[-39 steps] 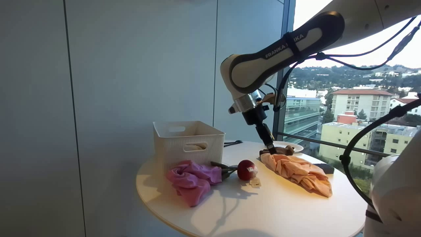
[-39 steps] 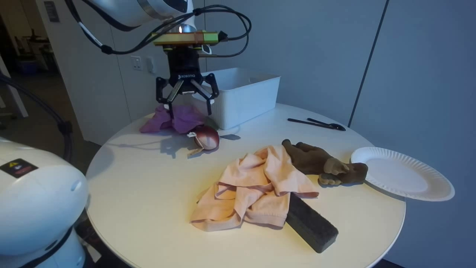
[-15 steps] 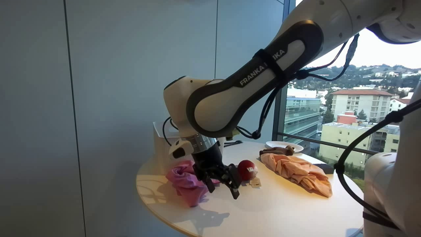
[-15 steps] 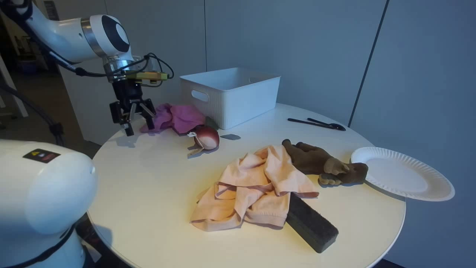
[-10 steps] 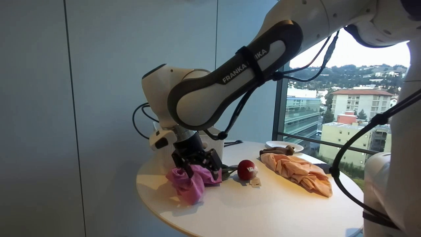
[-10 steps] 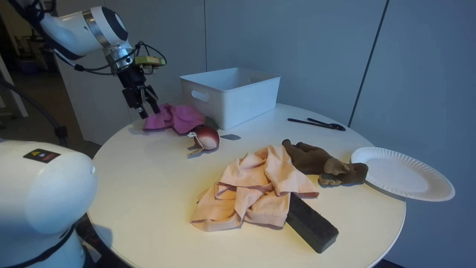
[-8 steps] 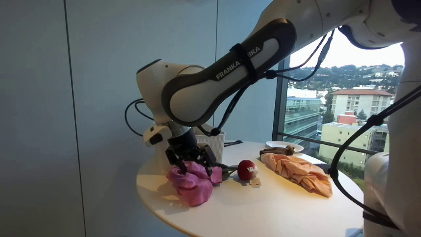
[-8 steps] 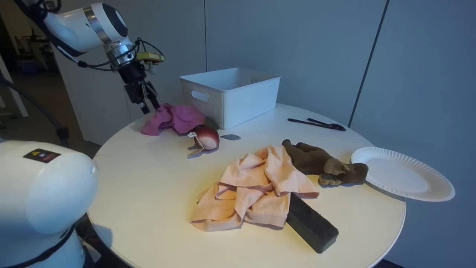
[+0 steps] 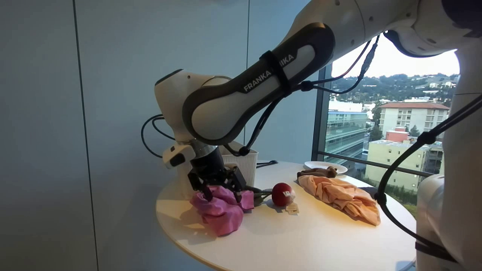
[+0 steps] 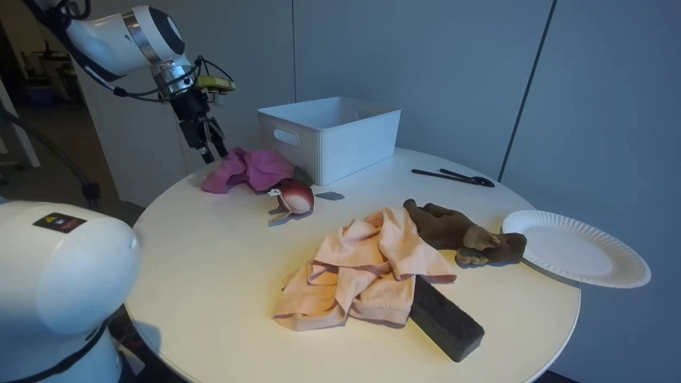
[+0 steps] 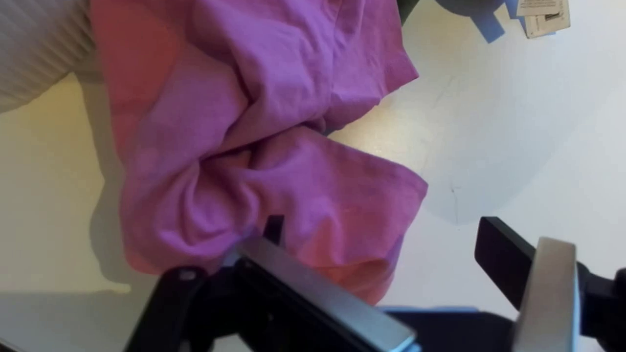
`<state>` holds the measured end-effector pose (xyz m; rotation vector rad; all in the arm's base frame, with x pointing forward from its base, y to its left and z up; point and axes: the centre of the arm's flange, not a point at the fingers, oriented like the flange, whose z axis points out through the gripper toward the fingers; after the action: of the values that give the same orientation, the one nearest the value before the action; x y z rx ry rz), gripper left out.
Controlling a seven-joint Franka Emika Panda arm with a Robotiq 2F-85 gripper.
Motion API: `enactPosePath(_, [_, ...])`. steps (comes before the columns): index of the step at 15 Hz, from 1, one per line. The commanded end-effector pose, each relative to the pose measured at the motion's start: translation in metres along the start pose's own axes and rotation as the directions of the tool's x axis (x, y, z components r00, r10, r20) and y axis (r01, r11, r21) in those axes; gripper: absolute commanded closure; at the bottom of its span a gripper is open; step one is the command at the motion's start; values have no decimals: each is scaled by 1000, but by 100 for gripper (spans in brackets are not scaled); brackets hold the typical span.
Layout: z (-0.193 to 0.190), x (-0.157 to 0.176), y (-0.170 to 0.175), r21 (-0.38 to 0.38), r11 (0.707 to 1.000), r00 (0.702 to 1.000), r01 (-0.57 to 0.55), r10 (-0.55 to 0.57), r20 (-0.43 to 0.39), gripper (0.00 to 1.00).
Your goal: Put all the clothing and two plush toys into the basket
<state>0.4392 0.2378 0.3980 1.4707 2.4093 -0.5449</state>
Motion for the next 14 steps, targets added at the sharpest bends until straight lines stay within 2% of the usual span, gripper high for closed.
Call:
enactPosePath(1, [8,-11,15,17,991,981,133,-129,-141,0])
enactPosePath(4, [29,-34,27,-1,968,939,252,-245,-240,0])
enactPosePath(8, [56,-61,37,-5,897,855,442,-423,-301,0])
enactPosePath(9, [63,-63,39,-10,880,829,476,-452,-330,25])
enactPosePath(10, [67,-64,39,-33,861,797,507,-483,-362,25])
enactPosePath(14, [68,-68,38,-131,780,660,612,-595,-458,56])
